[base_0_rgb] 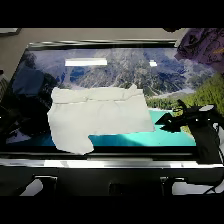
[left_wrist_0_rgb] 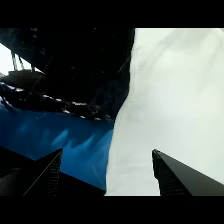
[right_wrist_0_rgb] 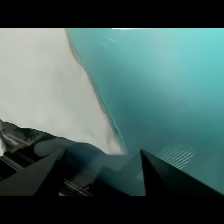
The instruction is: Fold the clothes and pants, and hang the long-sleeved shirts on hangers.
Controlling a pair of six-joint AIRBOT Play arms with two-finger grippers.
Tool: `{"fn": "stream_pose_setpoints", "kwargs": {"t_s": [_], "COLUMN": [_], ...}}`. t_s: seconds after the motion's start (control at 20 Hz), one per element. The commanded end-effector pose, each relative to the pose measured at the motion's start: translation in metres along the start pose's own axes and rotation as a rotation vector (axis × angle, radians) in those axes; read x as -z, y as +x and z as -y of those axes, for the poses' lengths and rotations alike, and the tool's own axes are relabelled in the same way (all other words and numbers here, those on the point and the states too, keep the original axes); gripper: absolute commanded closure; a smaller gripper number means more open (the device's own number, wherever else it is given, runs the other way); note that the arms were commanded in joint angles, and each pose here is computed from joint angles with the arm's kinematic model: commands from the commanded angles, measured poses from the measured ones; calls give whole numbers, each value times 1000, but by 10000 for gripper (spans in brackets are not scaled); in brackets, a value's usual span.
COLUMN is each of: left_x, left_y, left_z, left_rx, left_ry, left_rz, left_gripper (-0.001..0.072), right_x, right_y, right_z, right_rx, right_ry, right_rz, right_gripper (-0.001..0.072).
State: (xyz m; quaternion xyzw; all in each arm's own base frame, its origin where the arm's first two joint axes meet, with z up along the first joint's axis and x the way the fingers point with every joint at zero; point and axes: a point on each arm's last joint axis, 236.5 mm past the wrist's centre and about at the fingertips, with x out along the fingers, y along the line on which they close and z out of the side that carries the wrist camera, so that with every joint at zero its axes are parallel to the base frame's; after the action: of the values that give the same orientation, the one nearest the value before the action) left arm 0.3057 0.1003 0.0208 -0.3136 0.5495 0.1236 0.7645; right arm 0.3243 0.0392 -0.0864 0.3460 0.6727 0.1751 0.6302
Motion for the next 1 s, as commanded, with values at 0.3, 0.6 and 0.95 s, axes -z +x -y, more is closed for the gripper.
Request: {"fn": "stream_pose_setpoints", "kwargs": {"t_s": [0.3, 0.6, 0.95], "left_x": [9, 35, 94], "left_y": [0, 23, 71], "left_z": [0, -12, -8], "left_rx": [0, 55, 247], "left_ry": [-6, -30, -129], "left_rz": [-35, -104, -188], "left_gripper": [78, 78, 79], "right_x": [8, 7, 5], "right_y": [37, 37, 28], "right_z": [-13, -13, -20], "right_rx": [24, 24, 29], "right_ry": [-25, -25, -57], "right_rz": [-57, -55, -25], "right_gripper": [428, 677, 677]}}
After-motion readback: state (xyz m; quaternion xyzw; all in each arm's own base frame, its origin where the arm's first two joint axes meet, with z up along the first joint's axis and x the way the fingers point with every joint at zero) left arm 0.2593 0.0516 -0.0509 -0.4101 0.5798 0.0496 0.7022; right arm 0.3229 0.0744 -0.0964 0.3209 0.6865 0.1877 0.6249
